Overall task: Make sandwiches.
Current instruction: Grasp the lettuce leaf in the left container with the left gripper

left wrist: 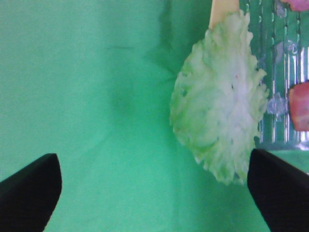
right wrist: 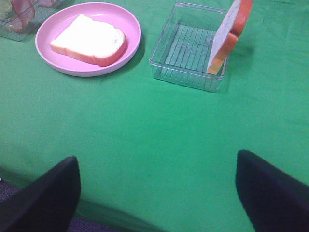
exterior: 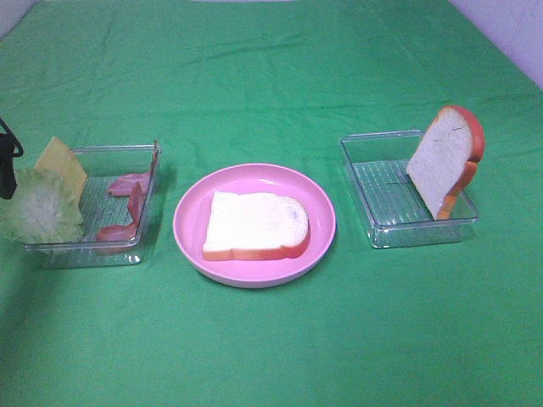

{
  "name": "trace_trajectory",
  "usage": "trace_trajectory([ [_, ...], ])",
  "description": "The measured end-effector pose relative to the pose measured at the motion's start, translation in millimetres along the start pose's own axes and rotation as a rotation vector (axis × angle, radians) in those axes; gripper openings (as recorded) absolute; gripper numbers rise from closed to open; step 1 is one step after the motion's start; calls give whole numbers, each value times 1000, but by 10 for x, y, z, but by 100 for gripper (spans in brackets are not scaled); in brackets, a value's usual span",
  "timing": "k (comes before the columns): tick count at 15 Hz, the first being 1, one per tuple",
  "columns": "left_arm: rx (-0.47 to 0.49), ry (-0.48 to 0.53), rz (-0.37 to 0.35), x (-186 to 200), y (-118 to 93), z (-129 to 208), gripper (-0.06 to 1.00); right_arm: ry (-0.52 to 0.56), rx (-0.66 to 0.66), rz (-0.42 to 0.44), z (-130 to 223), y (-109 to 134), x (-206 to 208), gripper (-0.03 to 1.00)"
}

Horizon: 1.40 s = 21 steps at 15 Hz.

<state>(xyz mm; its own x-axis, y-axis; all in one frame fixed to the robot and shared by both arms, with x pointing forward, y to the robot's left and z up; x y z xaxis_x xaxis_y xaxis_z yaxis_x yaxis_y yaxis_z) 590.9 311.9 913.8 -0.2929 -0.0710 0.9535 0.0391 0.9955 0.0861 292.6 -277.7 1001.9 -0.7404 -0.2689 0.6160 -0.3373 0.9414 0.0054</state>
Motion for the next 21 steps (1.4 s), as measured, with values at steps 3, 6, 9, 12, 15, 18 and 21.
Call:
trace_trajectory([
  [3, 28, -5, 54, -323, -106, -85, 99, 0, 0, 0, 0, 0, 0, 80],
  [6, 20, 0, 72, -387, -139, -84, 90, 0, 0, 0, 0, 0, 0, 80],
  [9, 20, -5, 72, -394, -139, -92, 65, 0, -1, 0, 0, 0, 0, 80],
  [12, 20, -33, 70, -394, -136, -137, 37, 0, -2, 0, 0, 0, 0, 80],
  [15, 20, -48, 70, -393, -135, -161, 23, 0, -2, 0, 0, 0, 0, 80],
  [18, 27, -67, 73, -391, -140, -192, 11, 0, -2, 0, 0, 0, 0, 80],
  [21, 31, -67, 76, -390, -144, -193, 10, 0, -2, 0, 0, 0, 0, 80],
])
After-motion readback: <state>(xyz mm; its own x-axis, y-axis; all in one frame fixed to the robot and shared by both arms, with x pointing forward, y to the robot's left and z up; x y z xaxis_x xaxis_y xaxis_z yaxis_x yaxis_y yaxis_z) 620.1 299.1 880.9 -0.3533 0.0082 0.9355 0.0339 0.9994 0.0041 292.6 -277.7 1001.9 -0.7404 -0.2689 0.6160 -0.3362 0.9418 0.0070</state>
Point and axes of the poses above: a point on each arm's last joint axis where the gripper is mounted, x pointing back along that axis away from the gripper, y along the wrist's bending axis when the last joint is at zero, z = x × y, the point moved 7 cm from there along -x, pointing out along that axis toward the gripper, and after that the axes turned 5 degrees about -x, right-handed, at the moved point
